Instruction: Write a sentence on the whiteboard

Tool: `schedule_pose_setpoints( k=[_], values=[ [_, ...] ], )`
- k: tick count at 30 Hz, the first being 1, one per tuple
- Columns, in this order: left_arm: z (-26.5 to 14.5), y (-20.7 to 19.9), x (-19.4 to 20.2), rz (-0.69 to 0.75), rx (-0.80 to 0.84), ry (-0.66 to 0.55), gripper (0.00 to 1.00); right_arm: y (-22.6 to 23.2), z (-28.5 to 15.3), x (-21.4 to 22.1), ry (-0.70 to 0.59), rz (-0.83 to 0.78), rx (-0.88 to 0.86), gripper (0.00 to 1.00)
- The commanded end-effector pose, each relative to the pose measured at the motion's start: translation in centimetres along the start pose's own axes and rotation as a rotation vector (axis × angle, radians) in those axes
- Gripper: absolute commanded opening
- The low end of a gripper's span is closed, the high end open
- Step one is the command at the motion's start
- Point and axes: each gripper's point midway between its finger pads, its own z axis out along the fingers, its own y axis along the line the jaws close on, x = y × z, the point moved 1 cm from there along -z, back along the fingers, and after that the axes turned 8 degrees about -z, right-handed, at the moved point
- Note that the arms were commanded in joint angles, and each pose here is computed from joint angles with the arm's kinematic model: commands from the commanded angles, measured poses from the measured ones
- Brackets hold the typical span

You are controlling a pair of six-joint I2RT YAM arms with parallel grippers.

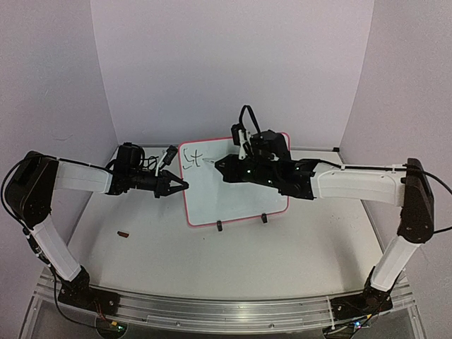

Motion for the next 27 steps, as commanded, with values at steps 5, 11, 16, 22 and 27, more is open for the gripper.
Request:
schedule_pose_setpoints(
  k=[5,11,16,22,27],
  values=[
    [-0.1,1.5,0.8,0.014,-0.106,0.017,0.0,-1.1,0.0,-1.7,-0.045,0.031,0.06,0.0],
    [-0.1,1.5,0.8,0.014,-0.106,0.018,0.0,-1.5,-0.9,-2.1,-0.063,0.029,0.085,0.0],
    [-0.1,1.5,0.8,0.012,-0.105,0.02,0.0,-1.5,-1.3,-2.7,-0.08,0.022,0.093,0.0],
    [-0.1,1.5,0.8,0.012,-0.106,0.019,0.0,-1.4,-1.7,-3.3,-0.094,0.015,0.094,0.0],
    [0.0,1.5,0.9,0.012,-0.104,0.021,0.0,-1.4,-2.0,-3.7,-0.105,0.009,0.097,0.0]
  ],
)
